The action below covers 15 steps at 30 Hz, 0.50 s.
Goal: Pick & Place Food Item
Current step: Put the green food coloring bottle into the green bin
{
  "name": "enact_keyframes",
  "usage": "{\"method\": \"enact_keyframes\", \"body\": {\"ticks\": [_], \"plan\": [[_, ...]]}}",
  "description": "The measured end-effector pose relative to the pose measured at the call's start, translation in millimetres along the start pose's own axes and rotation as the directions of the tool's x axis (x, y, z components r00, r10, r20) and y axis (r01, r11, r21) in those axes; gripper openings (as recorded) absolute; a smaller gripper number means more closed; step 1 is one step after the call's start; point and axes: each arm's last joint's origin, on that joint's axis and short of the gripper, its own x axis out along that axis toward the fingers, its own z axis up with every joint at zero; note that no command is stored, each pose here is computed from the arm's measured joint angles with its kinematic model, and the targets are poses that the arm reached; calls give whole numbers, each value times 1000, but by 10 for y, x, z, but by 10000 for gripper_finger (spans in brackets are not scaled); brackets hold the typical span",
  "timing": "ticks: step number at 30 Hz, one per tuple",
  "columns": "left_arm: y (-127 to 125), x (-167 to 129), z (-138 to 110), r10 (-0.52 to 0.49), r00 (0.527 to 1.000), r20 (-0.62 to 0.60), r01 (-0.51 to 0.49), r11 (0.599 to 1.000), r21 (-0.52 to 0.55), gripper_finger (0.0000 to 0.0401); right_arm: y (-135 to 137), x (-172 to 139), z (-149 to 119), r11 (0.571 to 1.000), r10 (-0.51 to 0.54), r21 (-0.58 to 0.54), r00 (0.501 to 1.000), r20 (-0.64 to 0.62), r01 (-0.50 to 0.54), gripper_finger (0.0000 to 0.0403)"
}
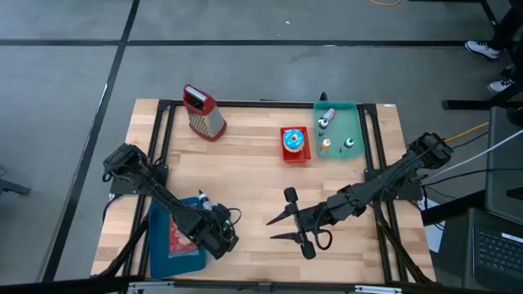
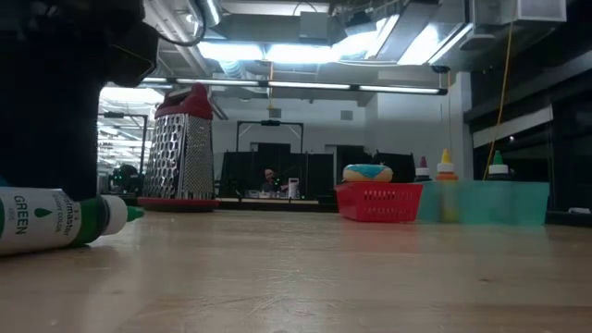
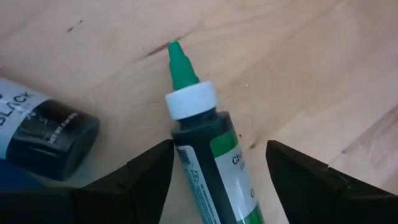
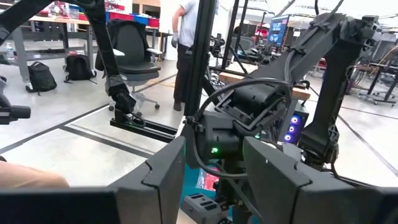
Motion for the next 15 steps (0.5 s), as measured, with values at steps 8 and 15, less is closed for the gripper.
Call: {"method": "enact_keyframes", "body": {"ticks": [8,15], "plan": [[4,46,88,19,1000,-9,-19,1000,25,251,1,0,0,1000,4,6,1000,0,-4,165],[10,78,163,31,999,-26,-30,998,47,251,1,0,0,1000,4,15,1000,1,-4,165]]}}
